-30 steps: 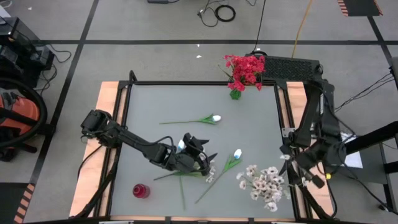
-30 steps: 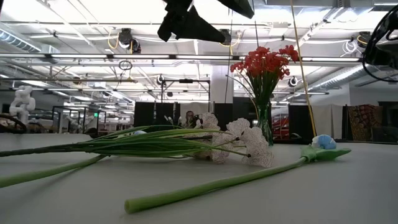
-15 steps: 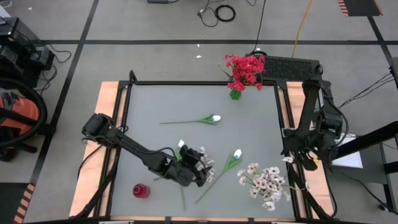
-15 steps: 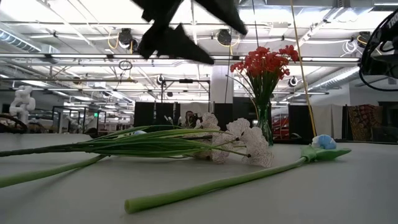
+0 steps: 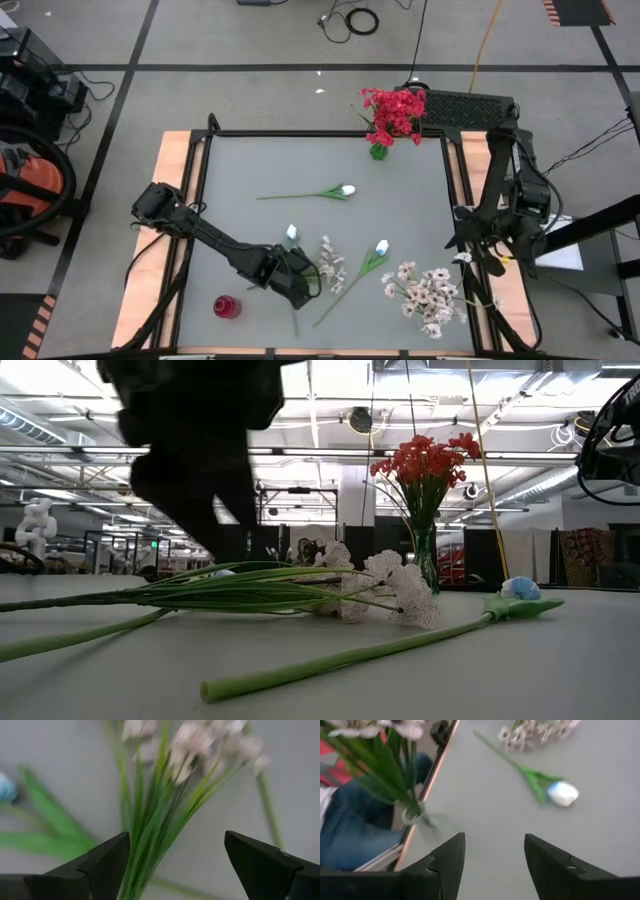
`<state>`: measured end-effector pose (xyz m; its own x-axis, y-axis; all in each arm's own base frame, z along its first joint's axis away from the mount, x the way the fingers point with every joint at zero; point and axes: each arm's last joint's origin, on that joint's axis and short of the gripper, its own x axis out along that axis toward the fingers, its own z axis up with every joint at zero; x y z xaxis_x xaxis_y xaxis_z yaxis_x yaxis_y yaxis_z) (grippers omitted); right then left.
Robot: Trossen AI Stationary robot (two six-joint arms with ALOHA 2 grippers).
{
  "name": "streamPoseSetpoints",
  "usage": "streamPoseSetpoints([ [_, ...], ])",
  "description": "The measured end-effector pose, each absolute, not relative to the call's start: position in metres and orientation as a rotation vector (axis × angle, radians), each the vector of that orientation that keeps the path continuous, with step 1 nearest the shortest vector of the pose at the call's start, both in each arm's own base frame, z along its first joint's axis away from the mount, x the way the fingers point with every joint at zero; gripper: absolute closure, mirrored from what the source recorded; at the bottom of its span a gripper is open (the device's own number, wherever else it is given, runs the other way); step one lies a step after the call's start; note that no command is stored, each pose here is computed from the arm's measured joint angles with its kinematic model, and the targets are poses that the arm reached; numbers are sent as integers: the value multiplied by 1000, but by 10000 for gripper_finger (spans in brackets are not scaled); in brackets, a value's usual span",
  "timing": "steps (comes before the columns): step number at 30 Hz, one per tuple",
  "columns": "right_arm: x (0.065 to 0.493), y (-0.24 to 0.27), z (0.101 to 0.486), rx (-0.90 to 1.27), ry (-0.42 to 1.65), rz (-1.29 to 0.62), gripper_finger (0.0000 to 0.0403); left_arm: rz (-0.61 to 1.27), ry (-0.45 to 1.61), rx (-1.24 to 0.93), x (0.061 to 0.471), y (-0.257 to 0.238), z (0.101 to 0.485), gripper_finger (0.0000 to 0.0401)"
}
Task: Sort flowers into vase by color
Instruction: Put the white flowers into the transparent vase
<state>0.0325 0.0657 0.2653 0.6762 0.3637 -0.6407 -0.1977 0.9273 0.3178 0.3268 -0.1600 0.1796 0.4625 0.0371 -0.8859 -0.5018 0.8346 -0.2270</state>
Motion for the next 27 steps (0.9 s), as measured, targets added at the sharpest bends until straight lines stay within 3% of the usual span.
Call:
streamPoseSetpoints([
  [7, 37, 69, 256, 141, 648, 206, 207, 368, 1178, -341, 315, -159, 176, 73],
  [13, 39, 74, 258, 154, 602, 205, 207, 310, 1250, -211, 323, -160, 141, 73],
  [16, 40, 76, 260, 154, 572, 220, 207, 291, 1261, -198, 329, -160, 133, 93],
  [19, 41, 77, 261, 132, 541, 215, 207, 290, 1259, -193, 331, -158, 130, 154],
  [25, 43, 74, 264, 60, 427, 137, 207, 307, 1208, -122, 328, -151, 155, 350],
  [27, 43, 73, 265, 37, 393, 112, 209, 297, 1167, -128, 327, -150, 177, 382],
])
